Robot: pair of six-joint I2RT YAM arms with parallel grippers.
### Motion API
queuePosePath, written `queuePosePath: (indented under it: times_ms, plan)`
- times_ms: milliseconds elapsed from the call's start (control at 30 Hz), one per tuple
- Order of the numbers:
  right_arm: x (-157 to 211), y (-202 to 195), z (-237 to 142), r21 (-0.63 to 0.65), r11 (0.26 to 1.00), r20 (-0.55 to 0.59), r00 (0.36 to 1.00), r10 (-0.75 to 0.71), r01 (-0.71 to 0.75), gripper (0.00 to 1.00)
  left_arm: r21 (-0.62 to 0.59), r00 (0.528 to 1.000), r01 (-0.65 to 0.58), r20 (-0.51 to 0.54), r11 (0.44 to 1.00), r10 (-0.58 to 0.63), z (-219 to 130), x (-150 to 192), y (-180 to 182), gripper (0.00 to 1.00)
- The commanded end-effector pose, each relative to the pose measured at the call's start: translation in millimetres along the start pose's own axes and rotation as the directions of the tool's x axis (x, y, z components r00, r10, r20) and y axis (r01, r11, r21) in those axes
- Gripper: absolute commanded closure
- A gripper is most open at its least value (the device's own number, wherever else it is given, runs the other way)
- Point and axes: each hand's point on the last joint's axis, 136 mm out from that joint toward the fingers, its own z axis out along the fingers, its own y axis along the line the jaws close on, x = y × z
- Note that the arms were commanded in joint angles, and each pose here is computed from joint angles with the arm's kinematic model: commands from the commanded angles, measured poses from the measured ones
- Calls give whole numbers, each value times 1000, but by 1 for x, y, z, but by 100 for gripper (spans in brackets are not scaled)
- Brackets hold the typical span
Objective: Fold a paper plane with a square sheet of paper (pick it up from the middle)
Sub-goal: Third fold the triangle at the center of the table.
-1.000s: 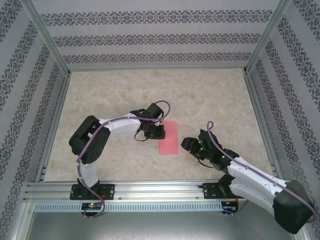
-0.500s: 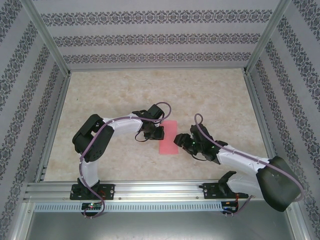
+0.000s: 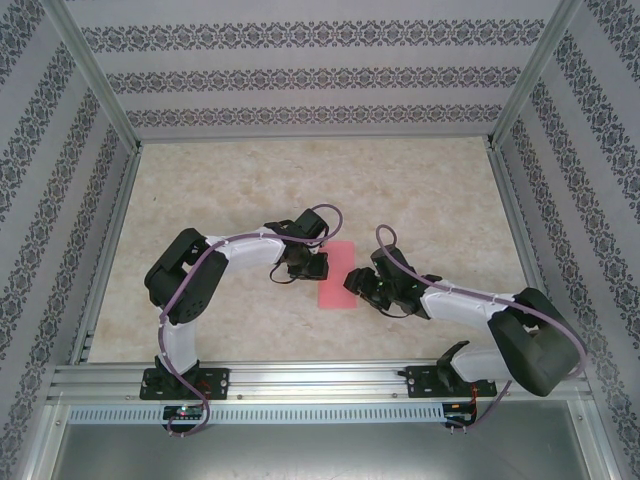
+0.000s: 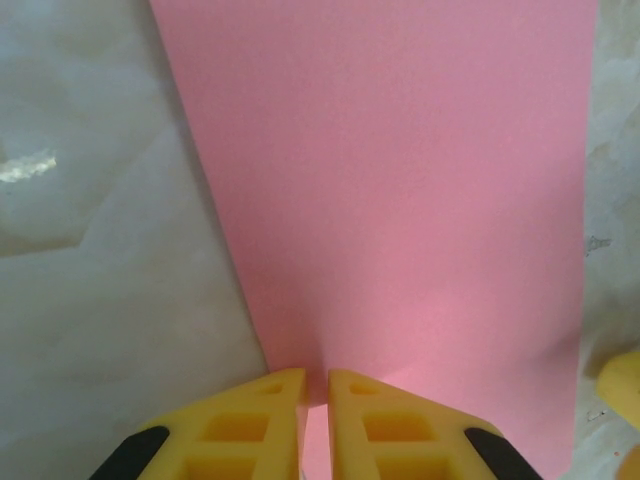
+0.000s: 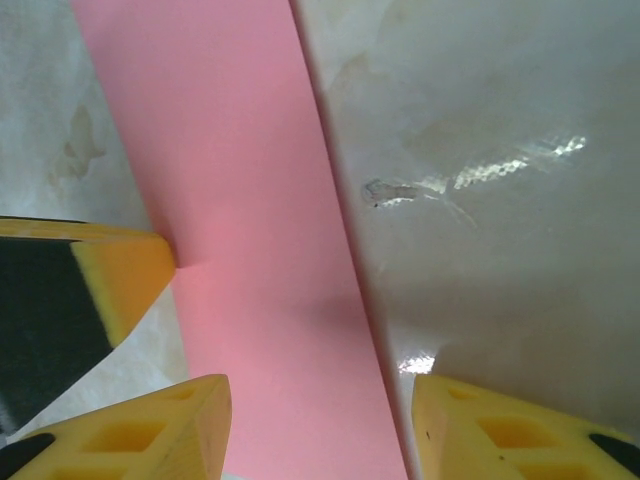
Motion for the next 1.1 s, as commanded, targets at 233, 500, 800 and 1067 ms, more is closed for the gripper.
queuePosePath:
  times_ms: [233, 500, 800, 1067]
  plan:
    - [-1, 21, 10, -87, 996, -13, 1000, -9, 8, 52, 2, 1000, -6, 26, 1000, 6, -10, -1, 6, 83]
    - [-4, 24, 3, -85, 996, 15, 1000, -9, 10, 54, 35, 999, 8, 39, 999, -9, -14, -1, 5, 82]
    - [-8, 14, -10, -38, 999, 64, 998, -9, 12, 52, 180, 996, -10, 88, 984, -6, -33, -15, -18, 79]
    - [-3, 26, 2, -70, 997, 10, 1000, -25, 26, 51, 158, 996, 27, 76, 987, -39, -29, -21, 0, 79]
